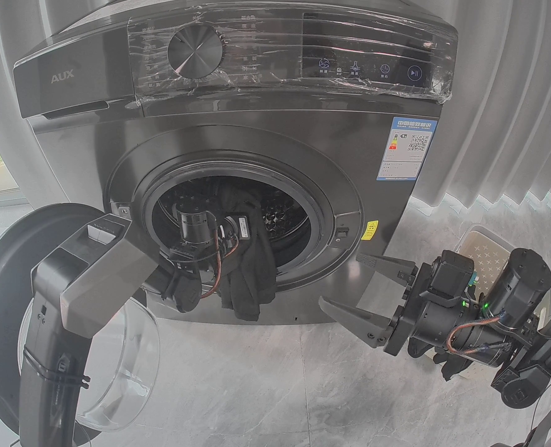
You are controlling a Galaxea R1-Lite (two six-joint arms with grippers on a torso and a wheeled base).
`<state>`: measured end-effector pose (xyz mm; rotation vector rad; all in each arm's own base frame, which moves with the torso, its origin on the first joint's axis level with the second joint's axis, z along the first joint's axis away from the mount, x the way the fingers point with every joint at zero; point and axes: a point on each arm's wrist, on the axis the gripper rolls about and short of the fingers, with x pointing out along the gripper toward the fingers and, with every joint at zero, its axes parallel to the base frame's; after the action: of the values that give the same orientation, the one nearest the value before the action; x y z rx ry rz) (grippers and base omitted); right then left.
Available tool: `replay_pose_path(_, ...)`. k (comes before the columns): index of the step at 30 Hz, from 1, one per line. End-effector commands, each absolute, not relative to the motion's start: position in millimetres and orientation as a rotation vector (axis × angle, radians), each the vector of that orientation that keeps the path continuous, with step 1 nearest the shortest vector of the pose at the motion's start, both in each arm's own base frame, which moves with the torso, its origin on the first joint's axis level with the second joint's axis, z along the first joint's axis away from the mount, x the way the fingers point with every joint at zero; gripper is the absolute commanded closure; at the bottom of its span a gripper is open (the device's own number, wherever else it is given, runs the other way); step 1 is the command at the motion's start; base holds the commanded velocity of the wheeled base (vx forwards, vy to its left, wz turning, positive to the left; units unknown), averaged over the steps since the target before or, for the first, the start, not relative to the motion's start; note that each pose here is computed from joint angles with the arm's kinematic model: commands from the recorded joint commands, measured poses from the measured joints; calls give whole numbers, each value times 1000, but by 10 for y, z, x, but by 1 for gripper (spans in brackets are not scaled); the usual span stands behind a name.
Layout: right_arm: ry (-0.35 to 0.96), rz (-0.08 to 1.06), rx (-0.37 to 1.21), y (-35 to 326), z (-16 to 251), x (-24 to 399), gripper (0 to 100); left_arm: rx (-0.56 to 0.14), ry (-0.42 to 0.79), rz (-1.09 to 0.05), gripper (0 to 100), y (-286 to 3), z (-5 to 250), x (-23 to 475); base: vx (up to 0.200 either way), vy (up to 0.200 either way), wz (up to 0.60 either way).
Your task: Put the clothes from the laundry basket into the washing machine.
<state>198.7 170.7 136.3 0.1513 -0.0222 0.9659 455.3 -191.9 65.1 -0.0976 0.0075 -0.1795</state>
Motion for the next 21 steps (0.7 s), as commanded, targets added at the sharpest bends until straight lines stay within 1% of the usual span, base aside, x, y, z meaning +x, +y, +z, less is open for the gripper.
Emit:
replay_pose_path(1,-18,966,151,1708,1353,1991,0,-98,23,-159,100,-1933,417,4843,0,0,0)
replay_pose_path(7,-15,958,152,1693,1346,2004,0,-106,1,-160,100,-1968,562,4928,0,0,0)
replay_pose_path(16,-10,961,151,1706,1333,2007,0,-110,-5,-157,100,-1949,581,4924,0,0,0)
replay_pose_path(17,-10,961,151,1706,1333,2007,0,-111,-3,-157,0,-1948,577,4923,0,0,0)
replay_pose_path(21,-11,959,149,1701,1335,2008,0,-123,-11,-164,0,-1980,603,4915,0,0,0)
